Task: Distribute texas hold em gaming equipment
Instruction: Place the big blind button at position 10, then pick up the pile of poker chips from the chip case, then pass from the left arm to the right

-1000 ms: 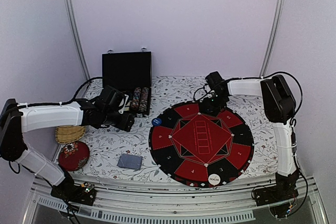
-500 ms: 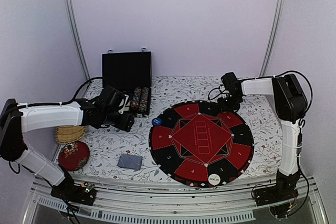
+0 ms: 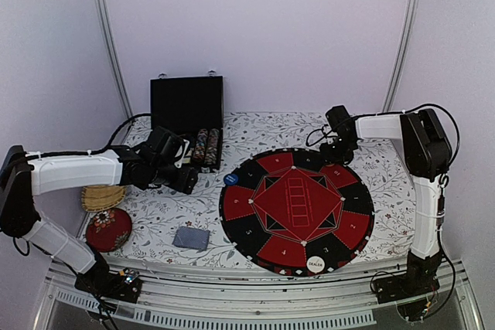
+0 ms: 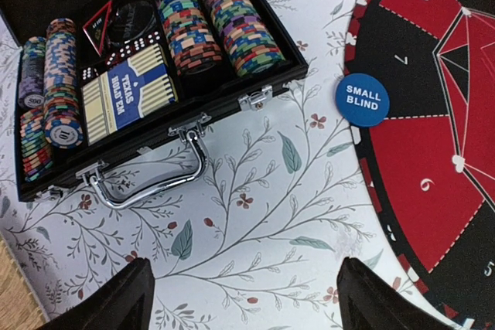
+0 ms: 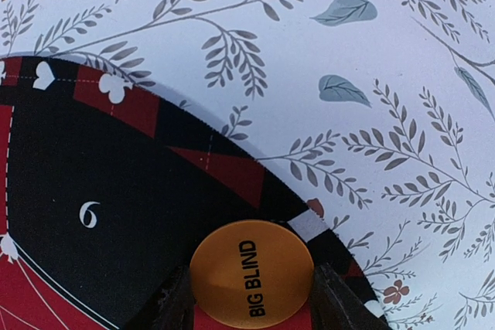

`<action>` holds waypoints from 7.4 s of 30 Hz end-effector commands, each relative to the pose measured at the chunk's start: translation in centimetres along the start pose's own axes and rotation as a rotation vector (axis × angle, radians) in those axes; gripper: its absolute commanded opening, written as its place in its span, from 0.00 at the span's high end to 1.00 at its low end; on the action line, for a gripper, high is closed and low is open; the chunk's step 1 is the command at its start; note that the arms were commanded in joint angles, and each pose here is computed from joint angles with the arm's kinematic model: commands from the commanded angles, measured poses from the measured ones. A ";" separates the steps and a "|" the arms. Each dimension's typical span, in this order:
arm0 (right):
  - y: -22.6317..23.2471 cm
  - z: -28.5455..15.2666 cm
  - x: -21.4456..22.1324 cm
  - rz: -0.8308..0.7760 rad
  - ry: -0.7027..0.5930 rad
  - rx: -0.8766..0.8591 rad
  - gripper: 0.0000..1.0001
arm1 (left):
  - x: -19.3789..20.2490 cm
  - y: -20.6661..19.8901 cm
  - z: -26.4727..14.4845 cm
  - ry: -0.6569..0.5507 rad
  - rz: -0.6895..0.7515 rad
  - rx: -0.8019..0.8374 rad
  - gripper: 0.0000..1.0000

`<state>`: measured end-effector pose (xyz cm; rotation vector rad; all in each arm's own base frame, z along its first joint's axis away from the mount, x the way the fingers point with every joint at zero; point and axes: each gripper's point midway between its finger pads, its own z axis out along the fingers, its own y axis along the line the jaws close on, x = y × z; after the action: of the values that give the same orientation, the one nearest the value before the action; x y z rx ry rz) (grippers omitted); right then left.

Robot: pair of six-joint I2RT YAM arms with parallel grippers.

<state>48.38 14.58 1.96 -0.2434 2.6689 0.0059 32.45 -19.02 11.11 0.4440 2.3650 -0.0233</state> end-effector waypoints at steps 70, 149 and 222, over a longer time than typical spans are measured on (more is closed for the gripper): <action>8.0 -22.2 0.5 -0.249 -0.405 -0.602 0.00 | -2.0 16.1 11.9 0.069 0.691 0.384 0.36; 8.2 -20.1 1.8 -0.242 -0.297 -0.604 0.00 | -0.8 15.1 10.5 0.279 0.800 0.263 0.52; 10.7 -25.9 0.4 -0.290 -0.418 -0.480 0.05 | -21.4 -2.6 -10.8 -0.465 -0.364 0.750 1.00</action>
<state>35.06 22.20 21.45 -0.6549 2.2459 0.6824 43.43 -20.26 36.54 0.5618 1.8369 -0.4681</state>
